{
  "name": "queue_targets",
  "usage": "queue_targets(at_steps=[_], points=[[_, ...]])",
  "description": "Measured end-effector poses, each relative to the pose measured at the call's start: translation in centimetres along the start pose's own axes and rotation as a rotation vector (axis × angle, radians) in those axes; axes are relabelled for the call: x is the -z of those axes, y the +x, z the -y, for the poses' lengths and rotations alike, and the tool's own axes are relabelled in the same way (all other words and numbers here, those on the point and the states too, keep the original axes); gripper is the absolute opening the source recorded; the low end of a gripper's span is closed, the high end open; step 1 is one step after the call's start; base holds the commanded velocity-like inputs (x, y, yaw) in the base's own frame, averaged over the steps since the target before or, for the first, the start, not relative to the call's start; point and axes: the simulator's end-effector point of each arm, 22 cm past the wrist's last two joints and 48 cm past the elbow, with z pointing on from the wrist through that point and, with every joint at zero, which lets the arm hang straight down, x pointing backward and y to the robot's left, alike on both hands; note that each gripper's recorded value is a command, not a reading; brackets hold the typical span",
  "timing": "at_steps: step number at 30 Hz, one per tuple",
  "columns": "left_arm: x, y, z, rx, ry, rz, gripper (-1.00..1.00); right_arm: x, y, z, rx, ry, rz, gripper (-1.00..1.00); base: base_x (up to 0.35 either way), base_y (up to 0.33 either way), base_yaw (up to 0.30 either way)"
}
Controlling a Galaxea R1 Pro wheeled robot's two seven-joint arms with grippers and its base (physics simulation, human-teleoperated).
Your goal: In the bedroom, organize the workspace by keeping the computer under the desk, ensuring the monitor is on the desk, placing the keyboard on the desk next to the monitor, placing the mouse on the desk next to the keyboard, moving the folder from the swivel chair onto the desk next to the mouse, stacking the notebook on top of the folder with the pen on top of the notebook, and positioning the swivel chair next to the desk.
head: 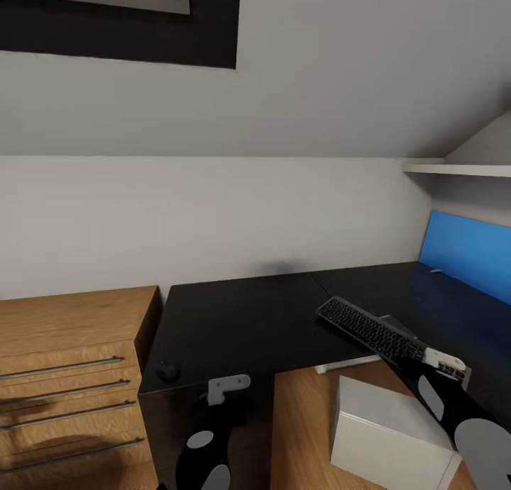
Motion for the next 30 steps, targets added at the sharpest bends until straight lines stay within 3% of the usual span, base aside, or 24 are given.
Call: queue_targets(at_steps=[10, 30], points=[[0.0, 0.0, 0.1, -0.001, 0.002, 0.000, 1.00, 0.0, 0.0, 0.0, -0.001, 0.000, 0.000, 1.00, -0.002, 0.001, 0.000], [1.8, -2.9, 0.8, -0.009, 0.008, -0.001, 1.00, 1.8, -2.9, -0.5, -0.009, -0.005, -0.026, 1.00, 0.000, 0.000, 0.000]])
